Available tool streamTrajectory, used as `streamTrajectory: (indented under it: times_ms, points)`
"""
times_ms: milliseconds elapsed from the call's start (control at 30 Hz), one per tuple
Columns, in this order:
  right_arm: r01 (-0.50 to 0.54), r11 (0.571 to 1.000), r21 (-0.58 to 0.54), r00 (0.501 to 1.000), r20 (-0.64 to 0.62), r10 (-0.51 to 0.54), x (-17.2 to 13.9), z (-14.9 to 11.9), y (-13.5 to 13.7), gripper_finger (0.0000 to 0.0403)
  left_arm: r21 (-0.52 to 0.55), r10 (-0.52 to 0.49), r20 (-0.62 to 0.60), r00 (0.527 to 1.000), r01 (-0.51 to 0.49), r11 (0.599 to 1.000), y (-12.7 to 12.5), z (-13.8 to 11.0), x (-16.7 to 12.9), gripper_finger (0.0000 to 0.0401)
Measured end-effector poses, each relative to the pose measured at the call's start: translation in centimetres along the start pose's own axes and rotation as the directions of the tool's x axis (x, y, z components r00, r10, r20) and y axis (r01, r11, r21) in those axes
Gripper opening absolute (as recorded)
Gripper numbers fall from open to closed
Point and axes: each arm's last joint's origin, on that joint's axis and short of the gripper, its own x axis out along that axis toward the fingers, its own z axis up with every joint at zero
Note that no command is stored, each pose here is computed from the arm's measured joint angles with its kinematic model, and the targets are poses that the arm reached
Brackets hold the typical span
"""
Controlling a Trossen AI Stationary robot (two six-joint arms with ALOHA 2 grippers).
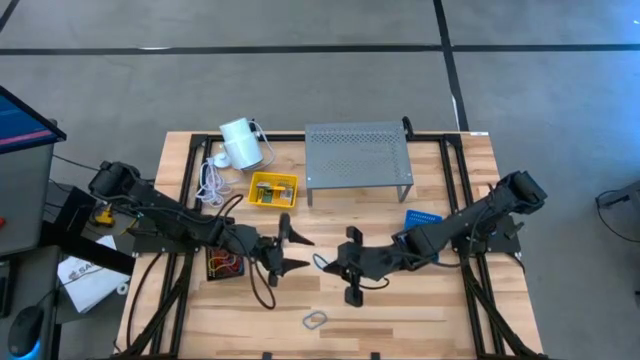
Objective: Pick & Place Office Desk Supplies
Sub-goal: Put the blue rubber band into the black bin
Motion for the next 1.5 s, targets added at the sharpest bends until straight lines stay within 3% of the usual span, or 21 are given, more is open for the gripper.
streamTrajectory:
  times_ms: [600, 767, 1000, 1333, 1500]
  points:
    - [-0.073, 0.997, -0.018, 0.995, 0.066, 0.074, 0.6, 1.6, -1.5, 0.0000, -0.047, -0.058, 0.144, 0.988, 0.066, 0.997, 0.0, 1.1, -0.1, 0.0235]
    - [-0.071, 0.997, -0.027, 0.995, 0.072, 0.073, 0.7, 1.8, -1.7, 0.0000, -0.049, -0.073, 0.183, 0.980, 0.083, 0.995, 0.1, 1.3, -0.2, 0.0180]
    - [-0.104, 0.993, -0.053, 0.989, 0.101, 0.109, 0.7, 2.1, -1.6, 0.0000, -0.094, -0.070, 0.190, 0.979, 0.089, 0.992, 0.1, 1.4, -0.2, 0.0020]
    - [-0.104, 0.993, -0.058, 0.989, 0.102, 0.109, 0.7, 2.1, -1.6, 0.0002, -0.102, -0.069, 0.190, 0.979, 0.089, 0.991, 0.1, 1.4, -0.2, 0.0001]
    - [-0.100, 0.994, -0.045, 0.989, 0.102, 0.104, 0.9, 2.1, -1.7, 0.0040, -0.102, -0.065, 0.186, 0.980, 0.085, 0.991, 0.1, 1.4, -0.2, 0.0001]
